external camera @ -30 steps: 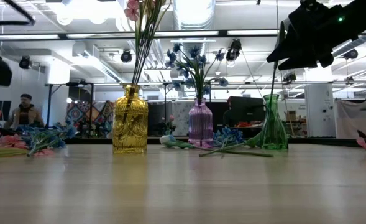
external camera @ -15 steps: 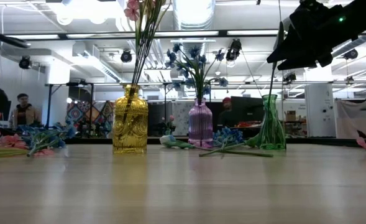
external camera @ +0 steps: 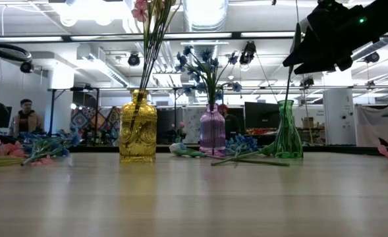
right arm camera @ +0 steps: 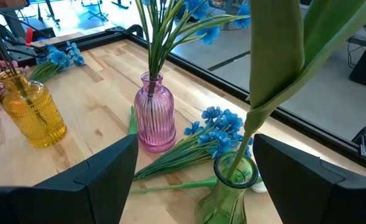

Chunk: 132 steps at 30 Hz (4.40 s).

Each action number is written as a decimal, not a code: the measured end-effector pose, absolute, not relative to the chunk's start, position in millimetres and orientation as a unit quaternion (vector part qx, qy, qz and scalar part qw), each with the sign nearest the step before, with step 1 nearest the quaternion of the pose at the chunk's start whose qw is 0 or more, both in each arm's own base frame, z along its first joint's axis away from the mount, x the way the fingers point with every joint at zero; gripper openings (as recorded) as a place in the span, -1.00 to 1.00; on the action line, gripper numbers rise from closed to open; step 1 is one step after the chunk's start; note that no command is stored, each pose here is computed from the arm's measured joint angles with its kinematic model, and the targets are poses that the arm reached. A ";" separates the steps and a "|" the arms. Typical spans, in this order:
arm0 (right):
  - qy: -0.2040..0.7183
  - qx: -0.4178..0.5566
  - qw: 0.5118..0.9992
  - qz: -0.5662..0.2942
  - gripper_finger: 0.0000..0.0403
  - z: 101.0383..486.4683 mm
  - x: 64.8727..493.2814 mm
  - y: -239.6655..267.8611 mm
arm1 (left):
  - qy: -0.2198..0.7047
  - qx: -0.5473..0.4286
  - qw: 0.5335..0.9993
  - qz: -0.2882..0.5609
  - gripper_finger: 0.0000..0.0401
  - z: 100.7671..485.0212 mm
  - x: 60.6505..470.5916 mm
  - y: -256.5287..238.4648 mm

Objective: Sort flowers into vase by color
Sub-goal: Put the bottom left pink flower into the yellow flower vase

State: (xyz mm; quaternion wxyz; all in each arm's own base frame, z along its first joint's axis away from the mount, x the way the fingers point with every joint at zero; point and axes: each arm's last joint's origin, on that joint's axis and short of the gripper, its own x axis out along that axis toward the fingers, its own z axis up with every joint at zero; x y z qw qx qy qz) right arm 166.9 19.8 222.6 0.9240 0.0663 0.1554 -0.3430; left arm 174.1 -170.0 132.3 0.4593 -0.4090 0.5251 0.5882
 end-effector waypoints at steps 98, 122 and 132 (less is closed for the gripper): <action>-0.064 -0.047 0.993 0.089 0.50 216.4 252.0 150.0 | 0.114 0.066 0.991 0.031 -1.00 292.1 333.3 -226.1; -0.087 -0.030 0.993 0.069 0.36 231.0 283.2 155.6 | 0.058 0.070 0.989 0.114 -1.00 264.5 324.5 -210.4; -0.096 -0.006 0.994 0.056 0.32 238.8 294.0 153.5 | 0.066 0.087 0.985 0.130 -1.00 259.7 327.6 -204.1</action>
